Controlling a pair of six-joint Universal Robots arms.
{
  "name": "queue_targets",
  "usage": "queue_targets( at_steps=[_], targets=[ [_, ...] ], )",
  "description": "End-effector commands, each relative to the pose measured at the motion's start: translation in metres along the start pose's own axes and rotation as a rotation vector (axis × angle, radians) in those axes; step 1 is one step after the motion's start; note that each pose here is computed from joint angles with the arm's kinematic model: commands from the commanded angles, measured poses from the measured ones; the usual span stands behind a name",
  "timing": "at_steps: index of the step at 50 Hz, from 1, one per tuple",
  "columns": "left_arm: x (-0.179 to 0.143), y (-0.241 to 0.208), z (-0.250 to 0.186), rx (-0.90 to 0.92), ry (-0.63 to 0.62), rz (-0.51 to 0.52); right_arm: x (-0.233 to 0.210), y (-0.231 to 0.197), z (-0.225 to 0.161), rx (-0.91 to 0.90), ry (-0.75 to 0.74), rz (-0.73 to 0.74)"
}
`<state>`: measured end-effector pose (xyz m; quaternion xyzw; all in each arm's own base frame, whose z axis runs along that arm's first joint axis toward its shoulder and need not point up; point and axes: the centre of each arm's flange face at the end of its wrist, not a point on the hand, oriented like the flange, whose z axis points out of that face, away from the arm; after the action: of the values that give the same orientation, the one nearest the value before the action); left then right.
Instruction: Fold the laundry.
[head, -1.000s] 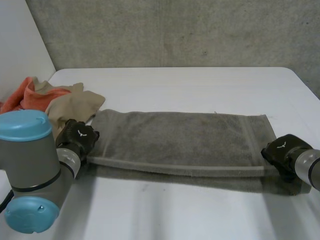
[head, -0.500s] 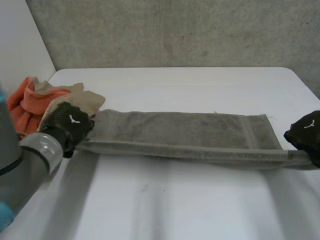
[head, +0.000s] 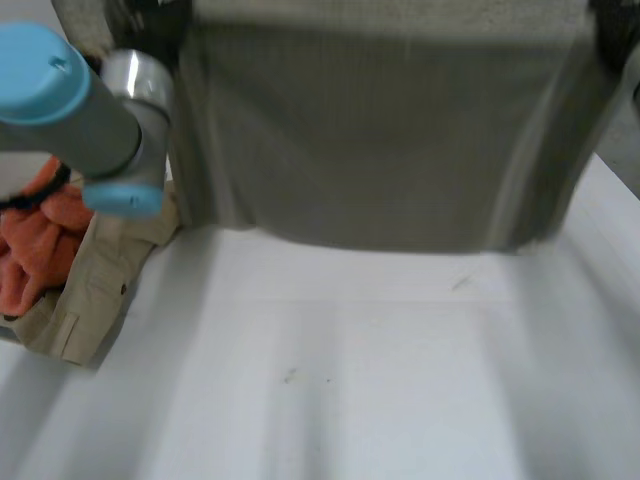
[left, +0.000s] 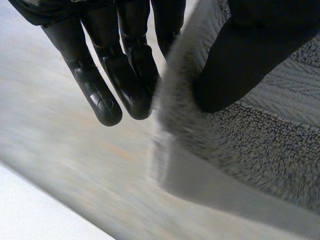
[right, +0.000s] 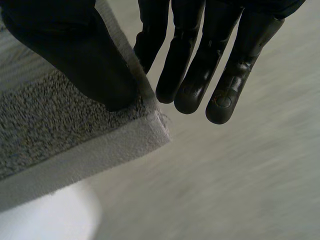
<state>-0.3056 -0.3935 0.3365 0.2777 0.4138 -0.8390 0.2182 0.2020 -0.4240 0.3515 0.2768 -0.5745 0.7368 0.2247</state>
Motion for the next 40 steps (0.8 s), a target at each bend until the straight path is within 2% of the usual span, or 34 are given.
queue_targets(
  at_steps=[1, 7, 13, 16, 19, 23, 30, 33, 36, 40],
  targets=[
    [-0.030, -0.035, 0.013, 0.118, -0.102, -0.178, 0.042, -0.052, 0.001, 0.240, 0.181, 0.113],
    [0.003, -0.001, -0.019, -0.035, 0.049, -0.214, -0.008, -0.023, -0.014, 0.143, 0.001, 0.115],
    [0.046, 0.040, -0.064, -0.186, 0.201, -0.204, -0.052, 0.019, -0.026, 0.029, -0.147, 0.105],
    [0.081, 0.064, -0.093, -0.272, 0.304, -0.195, -0.084, 0.052, -0.033, -0.068, -0.238, 0.089],
    [0.101, 0.081, -0.115, -0.337, 0.369, -0.190, -0.111, 0.084, -0.044, -0.170, -0.319, 0.061],
    [0.112, 0.091, -0.135, -0.387, 0.422, -0.185, -0.133, 0.110, -0.062, -0.288, -0.419, 0.039],
    [0.110, 0.088, -0.162, -0.446, 0.490, -0.164, -0.137, 0.121, -0.097, -0.441, -0.559, 0.053],
    [0.092, 0.074, -0.170, -0.467, 0.514, -0.151, -0.117, 0.121, -0.113, -0.516, -0.586, 0.050],
    [0.068, 0.060, -0.193, -0.529, 0.591, -0.104, -0.092, 0.116, -0.131, -0.574, -0.608, 0.036],
    [0.041, 0.044, -0.237, -0.634, 0.752, -0.013, -0.064, 0.112, -0.166, -0.652, -0.719, -0.055]
  ],
)
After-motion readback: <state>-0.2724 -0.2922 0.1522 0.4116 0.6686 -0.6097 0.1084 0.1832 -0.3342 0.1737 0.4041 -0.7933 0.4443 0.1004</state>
